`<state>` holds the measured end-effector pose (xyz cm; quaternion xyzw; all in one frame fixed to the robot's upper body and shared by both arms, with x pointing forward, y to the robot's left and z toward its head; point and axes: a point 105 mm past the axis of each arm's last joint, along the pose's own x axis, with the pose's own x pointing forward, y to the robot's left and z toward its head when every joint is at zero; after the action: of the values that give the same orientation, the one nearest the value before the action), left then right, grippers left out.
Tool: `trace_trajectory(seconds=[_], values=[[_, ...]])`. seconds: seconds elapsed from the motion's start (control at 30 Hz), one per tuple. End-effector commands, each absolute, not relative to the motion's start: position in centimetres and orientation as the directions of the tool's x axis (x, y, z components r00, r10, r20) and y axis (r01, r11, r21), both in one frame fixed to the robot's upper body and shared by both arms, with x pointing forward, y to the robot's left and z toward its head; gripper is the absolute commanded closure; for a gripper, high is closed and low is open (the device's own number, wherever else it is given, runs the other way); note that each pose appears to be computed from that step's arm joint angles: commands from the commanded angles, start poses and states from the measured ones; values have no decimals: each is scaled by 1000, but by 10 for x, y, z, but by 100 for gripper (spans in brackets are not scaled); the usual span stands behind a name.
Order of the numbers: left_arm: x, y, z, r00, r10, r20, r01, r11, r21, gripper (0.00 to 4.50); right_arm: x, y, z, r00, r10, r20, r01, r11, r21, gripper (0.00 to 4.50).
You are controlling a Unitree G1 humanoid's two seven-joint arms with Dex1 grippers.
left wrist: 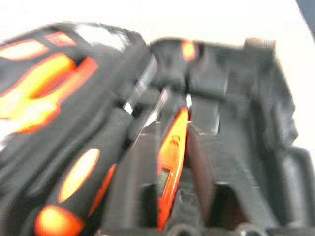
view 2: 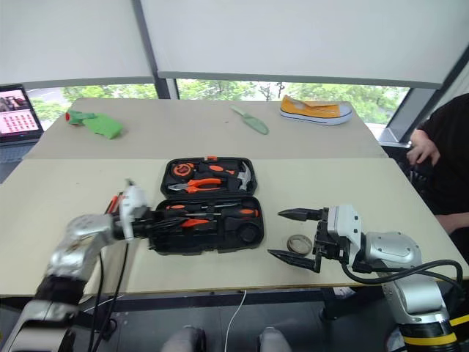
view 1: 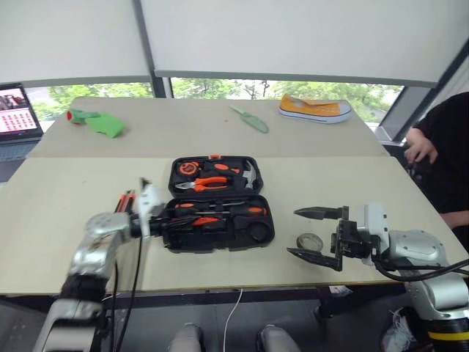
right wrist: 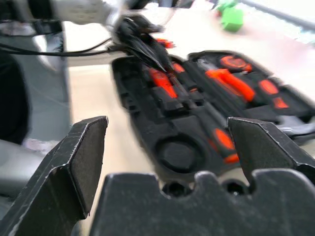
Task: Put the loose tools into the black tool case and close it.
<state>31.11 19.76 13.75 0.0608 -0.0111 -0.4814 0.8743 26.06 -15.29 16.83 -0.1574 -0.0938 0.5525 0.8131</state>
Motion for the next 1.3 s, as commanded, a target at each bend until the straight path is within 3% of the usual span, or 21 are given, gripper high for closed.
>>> trace_trajectory(seconds=[0.03, 0.17, 0.2, 0.37, 0.47, 0.53, 0.8, 1.03, 1.23, 1.3], values=[[281, 248, 158, 709, -705, 13, 697, 703, 141, 171, 254, -154, 185, 323, 940, 112, -838, 339, -427, 0], [236, 314, 146, 914, -405, 21, 401, 910, 108, 25, 249, -155, 179, 291, 947, 134, -880, 321, -350, 0], [223, 328, 141, 945, -327, 16, 324, 942, 91, 9, 247, -155, 181, 284, 946, 156, -878, 322, -353, 0], [162, 376, 122, 1000, -4, -23, 4, 1000, 0, 9, 238, -153, 185, 252, 952, 172, -885, 298, -357, 0], [149, 381, 107, 991, 73, -109, -78, 996, -46, 9, 235, -151, 180, 237, 959, 156, -896, 277, -346, 0], [154, 376, 110, 991, 68, -119, -76, 995, -63, 9, 235, -150, 176, 236, 962, 136, -911, 267, -313, 0], [236, 334, 131, 980, -55, -192, 45, 997, -57, 9, 243, -143, 180, 240, 964, 114, -910, 265, -318, 0], [300, 303, 125, 938, -37, -345, 5, 996, -91, 9, 245, -138, 183, 231, 968, 96, -914, 249, -320, 0], [318, 298, 108, 868, -33, -495, 11, 999, -48, 9, 245, -138, 185, 229, 970, 87, -916, 245, -319, 0], [320, 300, 104, 846, -16, -533, -4, 999, -36, 60, 245, -139, 186, 231, 969, 87, -915, 246, -319, 0]])
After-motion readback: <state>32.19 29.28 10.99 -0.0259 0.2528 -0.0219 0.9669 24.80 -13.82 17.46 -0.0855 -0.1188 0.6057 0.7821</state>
